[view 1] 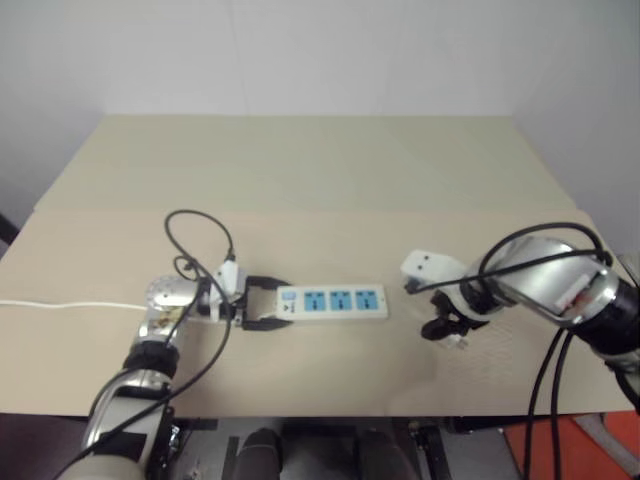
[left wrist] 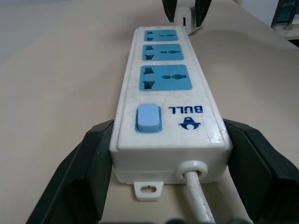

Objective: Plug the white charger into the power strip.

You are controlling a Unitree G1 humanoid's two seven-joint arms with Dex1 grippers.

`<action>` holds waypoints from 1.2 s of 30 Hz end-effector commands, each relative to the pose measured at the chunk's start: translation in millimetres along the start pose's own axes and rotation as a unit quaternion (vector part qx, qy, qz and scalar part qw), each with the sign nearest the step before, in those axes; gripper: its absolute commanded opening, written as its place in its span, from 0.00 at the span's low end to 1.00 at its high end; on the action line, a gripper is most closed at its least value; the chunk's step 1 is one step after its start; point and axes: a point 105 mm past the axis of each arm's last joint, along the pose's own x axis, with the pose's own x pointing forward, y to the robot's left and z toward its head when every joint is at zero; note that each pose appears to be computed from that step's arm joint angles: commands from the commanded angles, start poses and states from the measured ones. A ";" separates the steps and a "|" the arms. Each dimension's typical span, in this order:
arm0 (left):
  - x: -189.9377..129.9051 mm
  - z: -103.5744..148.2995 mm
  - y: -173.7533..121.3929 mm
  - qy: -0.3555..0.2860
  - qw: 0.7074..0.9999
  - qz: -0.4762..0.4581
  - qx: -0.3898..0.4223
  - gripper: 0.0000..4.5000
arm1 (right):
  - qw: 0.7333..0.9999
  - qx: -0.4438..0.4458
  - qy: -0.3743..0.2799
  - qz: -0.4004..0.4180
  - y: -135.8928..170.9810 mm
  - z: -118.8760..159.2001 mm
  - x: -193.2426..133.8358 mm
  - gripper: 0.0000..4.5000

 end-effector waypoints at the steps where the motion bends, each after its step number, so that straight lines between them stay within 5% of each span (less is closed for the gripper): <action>1: 1.1 -7.7 -9.4 0.017 1.000 -0.017 -0.006 0.72 | 1.000 0.005 -0.004 -0.008 -2.4 -0.4 -4.2 0.30; 8: -0.4 -3.4 -10.0 0.014 1.000 -0.024 -0.005 0.72 | 0.999 -0.020 -0.023 -0.023 -2.0 6.7 -14.6 0.25; 14: -7.3 1.7 -10.3 0.019 0.999 -0.034 -0.004 0.72 | 0.978 -0.106 -0.175 -0.037 1.1 48.6 -63.7 0.25; 19: -13.7 2.2 -13.3 0.028 0.999 -0.042 -0.011 0.72 | 0.894 -0.170 -0.415 0.026 14.4 89.3 -100.1 0.25; 24: -11.4 5.6 -18.4 0.018 0.999 -0.044 -0.016 0.72 | 0.807 -0.171 -0.543 0.156 35.0 100.4 -94.6 0.25; 26: -10.3 6.7 -20.3 0.016 0.999 -0.043 -0.018 0.72 | 0.779 -0.165 -0.578 0.180 39.7 106.1 -87.8 0.25; 36: -5.0 14.1 -27.9 0.003 0.999 -0.014 -0.035 0.72 | 0.718 -0.156 -0.649 0.198 56.0 125.9 -42.1 0.25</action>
